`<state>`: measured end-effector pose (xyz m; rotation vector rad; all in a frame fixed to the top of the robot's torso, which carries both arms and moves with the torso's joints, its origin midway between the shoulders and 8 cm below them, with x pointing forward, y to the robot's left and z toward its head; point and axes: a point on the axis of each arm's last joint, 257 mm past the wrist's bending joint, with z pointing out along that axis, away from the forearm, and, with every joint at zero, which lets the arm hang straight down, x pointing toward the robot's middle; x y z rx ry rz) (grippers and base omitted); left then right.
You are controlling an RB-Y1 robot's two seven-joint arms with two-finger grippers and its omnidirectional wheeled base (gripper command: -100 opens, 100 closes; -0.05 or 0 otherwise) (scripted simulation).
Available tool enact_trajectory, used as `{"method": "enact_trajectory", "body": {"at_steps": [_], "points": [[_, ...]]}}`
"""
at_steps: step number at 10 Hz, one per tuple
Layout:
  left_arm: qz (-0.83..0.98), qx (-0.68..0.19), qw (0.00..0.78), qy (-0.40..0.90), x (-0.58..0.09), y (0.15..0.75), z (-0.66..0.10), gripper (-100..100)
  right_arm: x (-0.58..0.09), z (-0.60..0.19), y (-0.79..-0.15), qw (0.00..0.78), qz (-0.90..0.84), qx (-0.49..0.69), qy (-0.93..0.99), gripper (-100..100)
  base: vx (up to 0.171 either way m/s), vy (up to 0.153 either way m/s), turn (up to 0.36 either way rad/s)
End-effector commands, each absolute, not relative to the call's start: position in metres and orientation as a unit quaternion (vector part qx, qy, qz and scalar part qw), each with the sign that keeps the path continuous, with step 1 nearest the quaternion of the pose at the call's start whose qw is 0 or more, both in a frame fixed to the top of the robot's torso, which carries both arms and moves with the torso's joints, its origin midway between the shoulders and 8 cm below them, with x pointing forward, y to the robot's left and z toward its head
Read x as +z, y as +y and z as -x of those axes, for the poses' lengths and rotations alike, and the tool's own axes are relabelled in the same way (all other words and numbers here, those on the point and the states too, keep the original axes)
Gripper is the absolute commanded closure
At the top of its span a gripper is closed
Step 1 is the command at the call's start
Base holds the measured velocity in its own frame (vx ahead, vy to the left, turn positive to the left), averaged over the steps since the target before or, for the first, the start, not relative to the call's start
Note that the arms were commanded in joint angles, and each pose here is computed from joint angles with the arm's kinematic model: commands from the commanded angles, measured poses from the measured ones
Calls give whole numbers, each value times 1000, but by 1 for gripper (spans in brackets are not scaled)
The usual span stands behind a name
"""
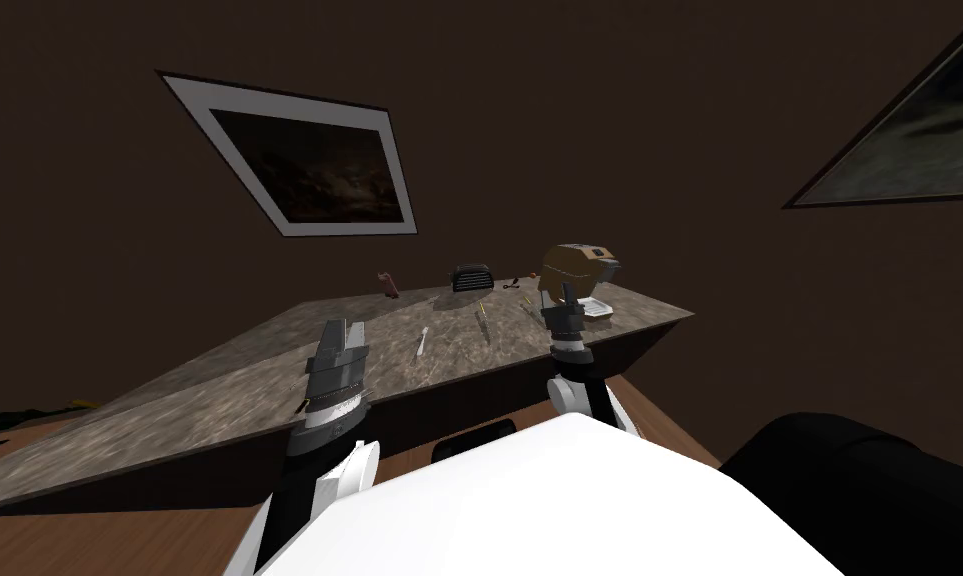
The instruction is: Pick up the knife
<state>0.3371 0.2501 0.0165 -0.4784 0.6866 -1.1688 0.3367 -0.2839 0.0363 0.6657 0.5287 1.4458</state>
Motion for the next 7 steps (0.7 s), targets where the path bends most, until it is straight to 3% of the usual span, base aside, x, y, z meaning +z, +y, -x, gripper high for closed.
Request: {"method": "enact_trajectory", "body": {"at_steps": [1,7], "points": [[219,-535,753,314,16,250,-337,0,27,-339,-279,660,-298,642,251,-100,-16,9,54],[219,-535,753,314,17,250,-337,0,-58,-344,-253,588,-345,642,350,-100,-59,39,111]]}}
